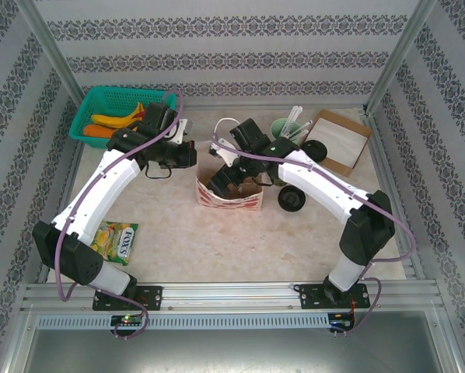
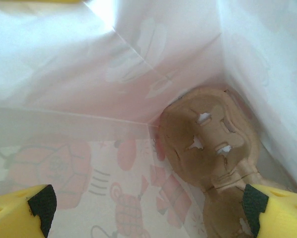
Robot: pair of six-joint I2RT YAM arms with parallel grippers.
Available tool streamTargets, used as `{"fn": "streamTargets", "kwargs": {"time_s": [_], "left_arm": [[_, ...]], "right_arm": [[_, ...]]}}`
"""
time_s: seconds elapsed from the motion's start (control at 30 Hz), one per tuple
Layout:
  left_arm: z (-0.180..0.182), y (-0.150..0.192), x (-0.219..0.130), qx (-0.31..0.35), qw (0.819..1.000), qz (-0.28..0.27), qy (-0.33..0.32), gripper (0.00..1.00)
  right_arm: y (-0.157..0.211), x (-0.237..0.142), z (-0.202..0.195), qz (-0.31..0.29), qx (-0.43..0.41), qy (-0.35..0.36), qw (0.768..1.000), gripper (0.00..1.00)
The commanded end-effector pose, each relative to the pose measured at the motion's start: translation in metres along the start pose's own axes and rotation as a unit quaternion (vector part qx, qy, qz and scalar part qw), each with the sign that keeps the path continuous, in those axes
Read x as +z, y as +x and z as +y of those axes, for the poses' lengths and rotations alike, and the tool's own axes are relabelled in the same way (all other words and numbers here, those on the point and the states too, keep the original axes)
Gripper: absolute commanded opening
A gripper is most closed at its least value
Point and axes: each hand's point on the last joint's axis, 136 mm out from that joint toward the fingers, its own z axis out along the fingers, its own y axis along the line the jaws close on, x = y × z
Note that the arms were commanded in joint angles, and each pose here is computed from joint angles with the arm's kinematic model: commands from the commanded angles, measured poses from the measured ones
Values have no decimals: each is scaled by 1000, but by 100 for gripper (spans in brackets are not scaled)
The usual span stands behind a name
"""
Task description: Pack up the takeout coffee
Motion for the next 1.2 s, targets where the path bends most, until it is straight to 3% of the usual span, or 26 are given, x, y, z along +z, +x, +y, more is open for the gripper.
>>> {"fn": "streamTargets", "kwargs": {"time_s": [0.0,0.63,0.8,0.93,1.17], "left_arm": [[4,-6,1,9,1000,-9,-15,0],[2,-12,-4,21,999,-29,-10,0],[-1,-13,-6,25,999,-31,-5,0],[-5,-15,-7,23,999,-25,2,0],[6,-16,-15,10,999,-29,-33,0]], "right_arm": [[-3,-18,10,-15,-8,1,1000,98],[-32,-124,17,-149,-11,17,989,98],[-24,-129,14,-141,-9,1,990,98],[-22,-120,27,-127,-2,-54,990,97],[-32,-124,47,-136,-3,-114,984,97]]}}
